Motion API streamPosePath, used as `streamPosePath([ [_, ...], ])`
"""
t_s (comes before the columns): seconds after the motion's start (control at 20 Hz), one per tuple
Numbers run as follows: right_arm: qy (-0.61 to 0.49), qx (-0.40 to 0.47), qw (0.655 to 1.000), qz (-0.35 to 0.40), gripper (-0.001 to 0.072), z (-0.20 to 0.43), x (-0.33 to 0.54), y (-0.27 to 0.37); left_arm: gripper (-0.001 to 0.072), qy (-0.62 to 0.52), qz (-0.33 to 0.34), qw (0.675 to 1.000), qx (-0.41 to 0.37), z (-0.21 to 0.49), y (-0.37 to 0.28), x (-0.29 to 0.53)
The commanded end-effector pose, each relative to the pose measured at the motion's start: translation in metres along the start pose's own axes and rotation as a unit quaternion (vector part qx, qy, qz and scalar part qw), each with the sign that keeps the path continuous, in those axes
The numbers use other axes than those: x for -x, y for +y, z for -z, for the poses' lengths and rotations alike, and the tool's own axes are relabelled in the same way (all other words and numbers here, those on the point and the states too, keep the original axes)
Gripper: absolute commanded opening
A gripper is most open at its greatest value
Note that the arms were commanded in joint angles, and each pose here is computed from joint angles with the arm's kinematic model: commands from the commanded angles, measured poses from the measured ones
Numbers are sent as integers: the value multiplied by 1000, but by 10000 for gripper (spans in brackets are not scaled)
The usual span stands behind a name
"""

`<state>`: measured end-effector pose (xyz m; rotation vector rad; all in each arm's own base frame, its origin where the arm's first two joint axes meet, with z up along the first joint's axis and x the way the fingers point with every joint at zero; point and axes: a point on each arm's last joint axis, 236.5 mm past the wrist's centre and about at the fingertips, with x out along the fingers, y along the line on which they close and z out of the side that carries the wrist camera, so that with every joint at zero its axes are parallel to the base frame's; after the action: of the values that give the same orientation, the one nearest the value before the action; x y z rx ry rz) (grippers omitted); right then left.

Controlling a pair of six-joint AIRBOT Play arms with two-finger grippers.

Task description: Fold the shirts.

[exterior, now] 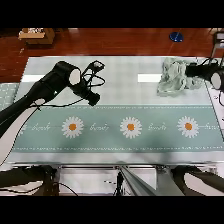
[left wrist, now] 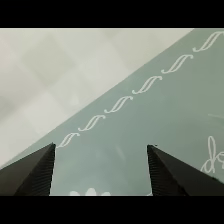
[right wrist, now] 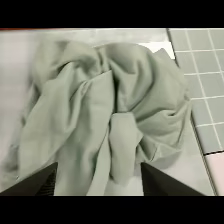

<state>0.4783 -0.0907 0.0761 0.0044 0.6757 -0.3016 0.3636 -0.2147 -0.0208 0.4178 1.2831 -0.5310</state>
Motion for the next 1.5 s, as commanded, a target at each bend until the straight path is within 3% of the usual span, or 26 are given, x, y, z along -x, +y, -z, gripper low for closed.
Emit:
streamPosePath([
  [0.0,11,-105,994,18,587,-2,-67,-37,720,6,12,999,40,3,-6,2],
  [0.3,88,-114,989,-37,588,33,-137,-7,720,8,80,994,67,2,-38,6],
  [0.7,128,-24,991,4,573,77,-175,-25,720,21,112,990,77,7,-54,9],
  [0.75,134,-24,991,4,497,81,-177,-24,720,22,113,990,77,7,-54,9],
  [0.85,143,-27,989,2,16,84,-175,-20,720,22,112,990,77,7,-54,9],
  [1.0,108,-20,994,-7,24,43,-152,-14,711,15,114,991,75,5,-54,18],
  [1.1,36,1,999,-15,24,-23,-111,-13,597,-22,113,991,69,-12,-54,45],
  [1.3,-133,16,990,-53,24,-153,44,6,589,-170,106,979,47,-67,-50,155],
  [1.45,-233,13,967,-103,24,-198,181,28,589,-269,98,958,25,-74,-52,257],
])
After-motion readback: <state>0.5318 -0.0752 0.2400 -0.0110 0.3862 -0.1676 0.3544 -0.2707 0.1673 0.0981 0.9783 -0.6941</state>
